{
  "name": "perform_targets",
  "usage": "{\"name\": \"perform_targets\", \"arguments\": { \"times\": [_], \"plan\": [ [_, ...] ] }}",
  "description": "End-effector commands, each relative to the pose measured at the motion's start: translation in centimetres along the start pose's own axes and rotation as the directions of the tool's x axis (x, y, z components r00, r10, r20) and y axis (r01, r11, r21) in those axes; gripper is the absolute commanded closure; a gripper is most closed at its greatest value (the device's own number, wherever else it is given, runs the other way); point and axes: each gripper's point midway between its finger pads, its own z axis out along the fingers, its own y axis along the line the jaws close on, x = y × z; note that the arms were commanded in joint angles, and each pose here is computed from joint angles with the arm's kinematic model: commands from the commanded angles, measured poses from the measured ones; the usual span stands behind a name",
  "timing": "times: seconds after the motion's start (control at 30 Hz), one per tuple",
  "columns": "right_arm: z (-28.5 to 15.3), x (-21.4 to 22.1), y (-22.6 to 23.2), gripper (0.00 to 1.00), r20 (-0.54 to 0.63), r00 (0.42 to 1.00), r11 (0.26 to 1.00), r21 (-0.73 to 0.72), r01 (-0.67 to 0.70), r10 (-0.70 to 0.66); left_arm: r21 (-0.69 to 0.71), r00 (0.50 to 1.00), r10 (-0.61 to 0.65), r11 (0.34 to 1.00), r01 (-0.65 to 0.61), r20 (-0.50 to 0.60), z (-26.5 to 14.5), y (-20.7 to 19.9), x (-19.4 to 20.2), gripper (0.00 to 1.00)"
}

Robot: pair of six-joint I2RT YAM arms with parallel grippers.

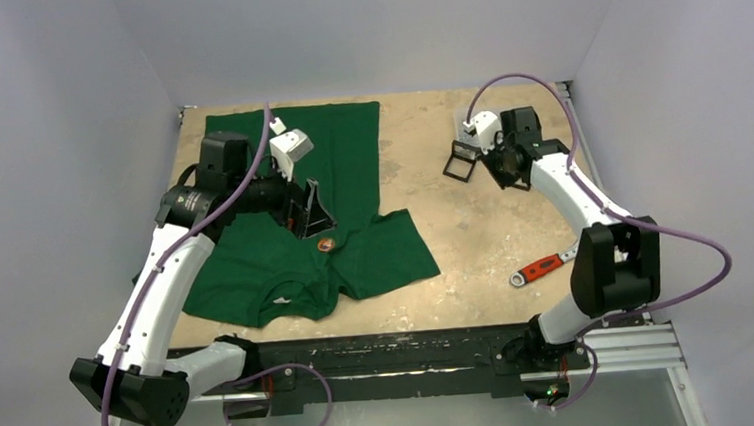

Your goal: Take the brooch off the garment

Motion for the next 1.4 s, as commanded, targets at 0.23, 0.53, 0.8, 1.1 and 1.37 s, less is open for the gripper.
{"name": "perform_targets", "arguments": {
  "times": [0.23, 0.53, 0.8, 1.1, 1.37],
  "plan": [
    [3.9, 0.1, -7.2, 1.0, -0.03, 0.998, 0.948, 0.311, 0.067, -0.061, -0.009, 1.0, 0.01, 1.0, -0.01, 0.003, -0.4, 0.2, -0.9, 0.01],
    [6.7, 1.5, -8.1, 1.0, -0.1, 0.99, 0.929, 0.346, 0.129, -0.1, -0.012, 1.0, 0.008, 1.0, -0.009, -0.009, -0.4, 0.2, -0.5, 0.01],
    [8.0, 2.6, -8.8, 1.0, -0.151, 0.977, 0.908, 0.368, 0.199, -0.153, -0.006, 1.0, -0.003, 1.0, 0.003, -0.013, -0.3, 0.1, -0.2, 0.02],
    [8.7, 3.6, -9.3, 1.0, -0.197, 0.964, 0.886, 0.392, 0.246, -0.181, 0.01, 1.0, -0.009, 1.0, 0.009, -0.011, -0.3, -0.2, -0.2, 0.02],
    [9.4, 4.5, -9.7, 1.0, -0.229, 0.955, 0.878, 0.397, 0.269, -0.189, 0.023, 1.0, -0.026, 0.999, 0.026, -0.014, -0.2, -0.4, 0.0, 0.02]
  ]
}}
